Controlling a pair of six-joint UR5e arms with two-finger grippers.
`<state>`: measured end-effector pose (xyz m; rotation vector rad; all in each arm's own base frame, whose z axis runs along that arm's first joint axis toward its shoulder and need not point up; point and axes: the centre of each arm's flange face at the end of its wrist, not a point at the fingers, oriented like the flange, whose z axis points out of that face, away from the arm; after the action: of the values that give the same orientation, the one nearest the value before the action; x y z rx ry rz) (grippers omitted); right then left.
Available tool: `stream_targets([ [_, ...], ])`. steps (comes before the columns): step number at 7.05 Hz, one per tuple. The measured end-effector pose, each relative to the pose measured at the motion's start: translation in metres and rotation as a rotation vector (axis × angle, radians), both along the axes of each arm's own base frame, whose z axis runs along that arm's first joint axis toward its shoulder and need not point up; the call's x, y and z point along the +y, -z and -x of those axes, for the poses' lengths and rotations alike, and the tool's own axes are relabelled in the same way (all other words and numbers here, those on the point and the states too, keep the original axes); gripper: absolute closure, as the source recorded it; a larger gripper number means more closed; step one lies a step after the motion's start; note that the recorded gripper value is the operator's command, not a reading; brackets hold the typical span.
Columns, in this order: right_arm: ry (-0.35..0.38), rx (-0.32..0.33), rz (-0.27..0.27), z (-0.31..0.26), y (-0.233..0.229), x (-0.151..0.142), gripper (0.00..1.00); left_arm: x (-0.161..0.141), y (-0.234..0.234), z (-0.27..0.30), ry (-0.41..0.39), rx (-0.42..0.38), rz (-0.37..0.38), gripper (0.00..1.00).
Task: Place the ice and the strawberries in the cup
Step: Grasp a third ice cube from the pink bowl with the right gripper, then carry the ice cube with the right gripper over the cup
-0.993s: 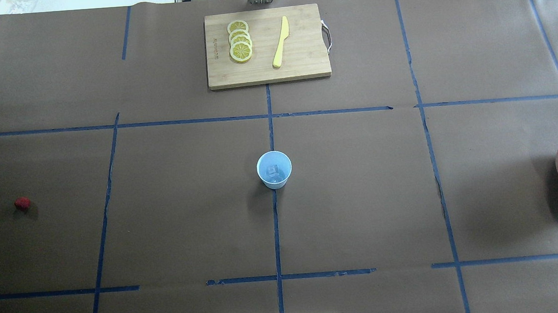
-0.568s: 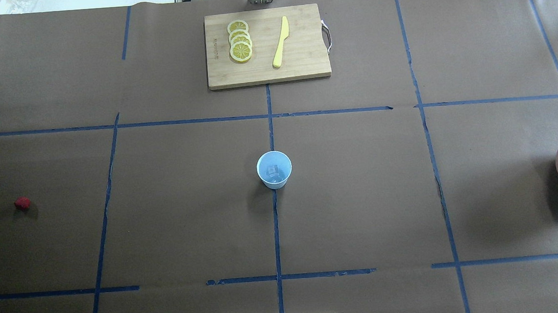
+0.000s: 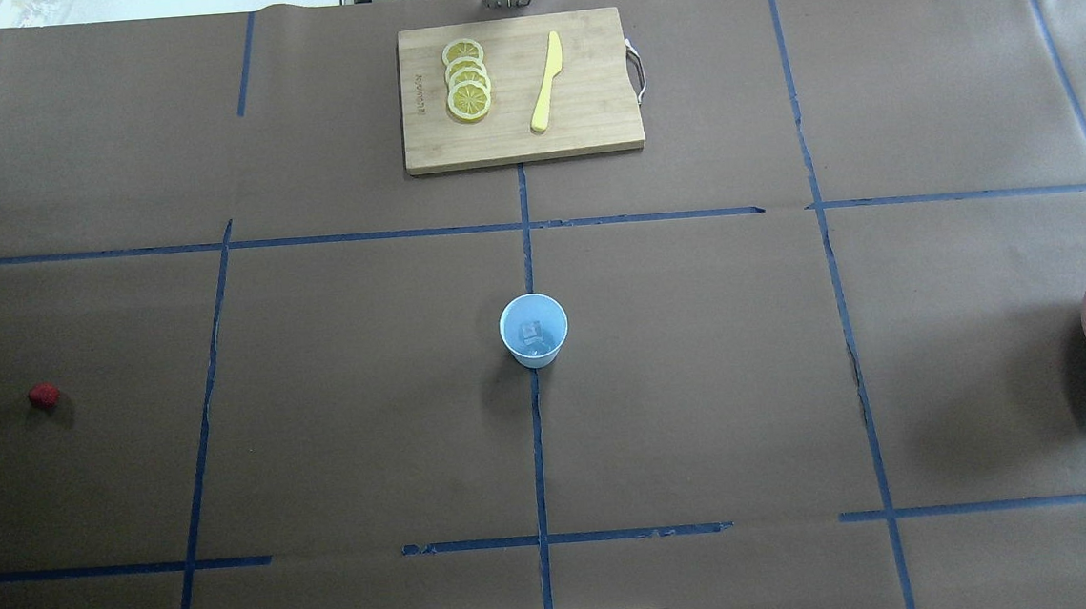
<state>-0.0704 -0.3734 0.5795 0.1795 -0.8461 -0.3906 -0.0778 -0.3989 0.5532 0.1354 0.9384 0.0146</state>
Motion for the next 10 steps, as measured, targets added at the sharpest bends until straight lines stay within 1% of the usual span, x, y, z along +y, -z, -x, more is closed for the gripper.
stream_targets([
  [1, -0.018, -0.018, -0.006, -0.003, 0.044, -0.011, 1.0, 0.0, 0.0, 0.0, 0.0, 0.0, 0.001, 0.0],
  [2, -0.036, -0.031, -0.008, 0.003, 0.093, -0.034, 1.0, 0.0, 0.0, 0.0, 0.0, 0.0, 0.003, 0.0],
  [3, -0.053, -0.045, 0.003, 0.016, 0.138, -0.058, 1.0, 0.0, -0.001, 0.0, 0.0, 0.0, 0.005, 0.0],
  [4, -0.069, -0.069, 0.031, 0.046, 0.184, -0.079, 1.0, 0.0, -0.001, 0.0, -0.001, 0.0, 0.006, 0.0],
  [5, -0.081, -0.1, 0.086, 0.099, 0.236, -0.089, 1.0, 0.0, -0.002, -0.001, -0.001, 0.001, 0.008, 0.0],
  [6, -0.102, -0.117, 0.15, 0.166, 0.288, -0.092, 1.0, 0.0, -0.002, -0.001, -0.001, 0.001, 0.009, 0.0],
  [7, -0.145, -0.112, 0.202, 0.235, 0.333, -0.092, 1.0, 0.0, -0.003, -0.001, -0.001, 0.001, 0.01, 0.0],
  [8, -0.196, -0.099, 0.243, 0.302, 0.37, -0.086, 1.0, 0.0, -0.004, -0.001, -0.001, 0.001, 0.012, 0.0],
  [10, -0.256, -0.072, 0.279, 0.396, 0.418, -0.075, 1.0, 0.0, -0.006, -0.001, -0.001, 0.001, 0.016, 0.0],
])
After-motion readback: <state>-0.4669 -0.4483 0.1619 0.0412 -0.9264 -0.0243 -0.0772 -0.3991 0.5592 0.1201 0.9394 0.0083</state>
